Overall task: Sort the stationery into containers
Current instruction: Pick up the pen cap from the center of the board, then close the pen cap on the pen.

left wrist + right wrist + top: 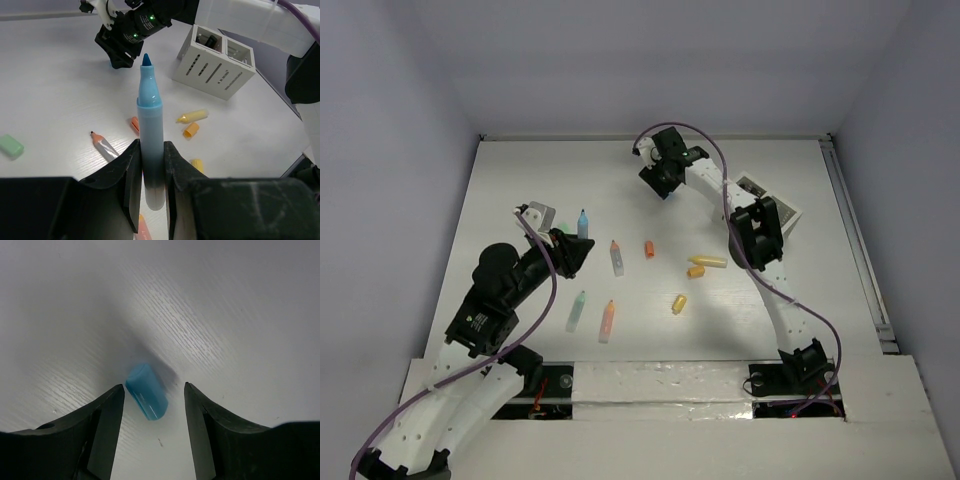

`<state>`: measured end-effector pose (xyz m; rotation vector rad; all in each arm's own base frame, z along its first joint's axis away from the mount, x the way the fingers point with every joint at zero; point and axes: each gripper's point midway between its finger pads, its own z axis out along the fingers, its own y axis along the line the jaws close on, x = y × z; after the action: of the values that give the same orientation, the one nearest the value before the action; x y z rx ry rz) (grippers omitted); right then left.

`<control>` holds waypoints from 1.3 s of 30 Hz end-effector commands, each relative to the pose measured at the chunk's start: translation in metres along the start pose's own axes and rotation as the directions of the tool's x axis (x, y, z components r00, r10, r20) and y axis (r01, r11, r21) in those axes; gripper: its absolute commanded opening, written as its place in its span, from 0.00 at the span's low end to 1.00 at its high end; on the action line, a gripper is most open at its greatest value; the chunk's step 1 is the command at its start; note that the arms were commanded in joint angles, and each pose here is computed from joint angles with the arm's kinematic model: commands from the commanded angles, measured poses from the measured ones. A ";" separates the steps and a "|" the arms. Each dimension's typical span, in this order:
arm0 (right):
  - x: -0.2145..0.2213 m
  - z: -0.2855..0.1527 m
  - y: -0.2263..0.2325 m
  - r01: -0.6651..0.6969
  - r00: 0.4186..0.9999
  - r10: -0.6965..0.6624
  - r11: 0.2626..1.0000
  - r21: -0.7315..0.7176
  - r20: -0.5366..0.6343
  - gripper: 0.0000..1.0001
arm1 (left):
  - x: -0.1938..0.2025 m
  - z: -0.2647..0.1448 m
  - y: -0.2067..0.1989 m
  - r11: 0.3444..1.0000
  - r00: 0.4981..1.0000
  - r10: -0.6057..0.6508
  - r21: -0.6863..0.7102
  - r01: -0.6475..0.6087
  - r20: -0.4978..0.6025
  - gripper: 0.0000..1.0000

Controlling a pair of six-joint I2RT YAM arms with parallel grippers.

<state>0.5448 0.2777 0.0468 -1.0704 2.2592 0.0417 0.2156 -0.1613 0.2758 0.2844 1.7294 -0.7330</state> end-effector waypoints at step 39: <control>-0.111 -0.369 0.097 0.037 0.241 0.857 0.460 -0.887 0.455 0.00 | -0.032 0.020 -0.061 0.941 0.991 -0.125 0.321 0.105 0.042 0.00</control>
<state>0.3775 0.3129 0.3536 -0.3510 1.4583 1.3180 0.2117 -0.1983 0.2950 0.3375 1.6774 -0.9759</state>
